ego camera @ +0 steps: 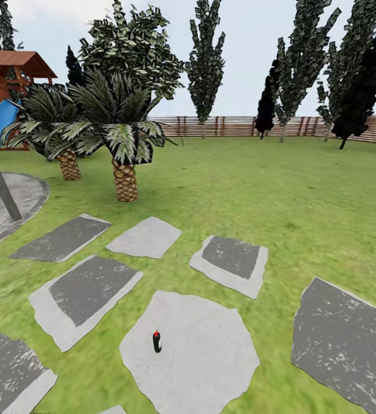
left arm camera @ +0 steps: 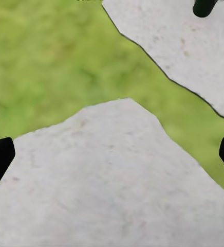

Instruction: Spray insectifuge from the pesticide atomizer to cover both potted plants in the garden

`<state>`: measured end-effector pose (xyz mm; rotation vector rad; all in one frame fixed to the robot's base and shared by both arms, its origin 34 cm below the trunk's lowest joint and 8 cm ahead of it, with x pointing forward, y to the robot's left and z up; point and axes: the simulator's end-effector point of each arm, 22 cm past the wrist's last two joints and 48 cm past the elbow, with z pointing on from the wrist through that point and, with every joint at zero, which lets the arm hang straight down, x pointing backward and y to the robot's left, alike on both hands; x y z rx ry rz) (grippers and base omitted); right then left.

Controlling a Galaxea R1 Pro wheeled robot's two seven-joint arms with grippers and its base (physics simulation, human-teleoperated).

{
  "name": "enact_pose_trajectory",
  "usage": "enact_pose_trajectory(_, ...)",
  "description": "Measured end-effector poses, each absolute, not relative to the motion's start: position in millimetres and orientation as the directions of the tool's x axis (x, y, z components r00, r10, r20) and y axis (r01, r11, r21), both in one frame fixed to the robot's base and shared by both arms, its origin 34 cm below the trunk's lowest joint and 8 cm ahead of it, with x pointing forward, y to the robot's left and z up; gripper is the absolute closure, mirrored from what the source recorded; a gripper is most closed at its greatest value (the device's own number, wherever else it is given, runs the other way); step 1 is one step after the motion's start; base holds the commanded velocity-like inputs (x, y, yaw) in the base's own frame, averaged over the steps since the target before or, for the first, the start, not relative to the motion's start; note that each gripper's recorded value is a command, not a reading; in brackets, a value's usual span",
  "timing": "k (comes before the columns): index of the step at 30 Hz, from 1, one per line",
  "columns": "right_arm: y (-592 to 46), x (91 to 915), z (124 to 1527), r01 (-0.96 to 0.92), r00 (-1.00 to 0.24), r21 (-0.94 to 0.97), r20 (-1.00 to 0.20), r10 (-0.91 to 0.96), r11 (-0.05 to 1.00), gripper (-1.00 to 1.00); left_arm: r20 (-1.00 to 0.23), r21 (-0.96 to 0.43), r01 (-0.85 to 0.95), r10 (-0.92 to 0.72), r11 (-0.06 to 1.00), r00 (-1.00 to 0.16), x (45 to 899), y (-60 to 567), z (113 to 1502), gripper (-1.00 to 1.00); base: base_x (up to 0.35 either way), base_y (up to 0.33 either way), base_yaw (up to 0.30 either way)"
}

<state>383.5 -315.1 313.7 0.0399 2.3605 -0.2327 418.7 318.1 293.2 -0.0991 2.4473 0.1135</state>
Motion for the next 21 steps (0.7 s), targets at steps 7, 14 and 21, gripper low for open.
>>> enact_pose_trajectory(7,-315.0,384.0,313.8,0.097,-0.717,-0.156,-0.696,-0.04,0.983,-1.0,-0.638,0.056,-0.101,-0.042,0.993,-0.769,418.7,318.1,293.1,-1.0,0.055,-0.039,0.279)
enact_pose_trajectory(14,-314.6,384.1,313.8,0.096,-0.717,-0.155,-0.696,-0.04,0.983,-1.0,-0.638,0.056,-0.1,-0.041,0.993,-0.769,418.9,318.1,293.2,-1.0,0.002,-0.001,0.279)
enact_pose_trajectory(21,-315.3,384.7,314.5,0.098,-0.716,-0.155,-0.697,-0.039,0.983,-1.0,-0.638,0.054,-0.1,-0.042,0.994,-0.769,418.8,316.5,293.1,-1.0,0.125,-0.128,0.223)
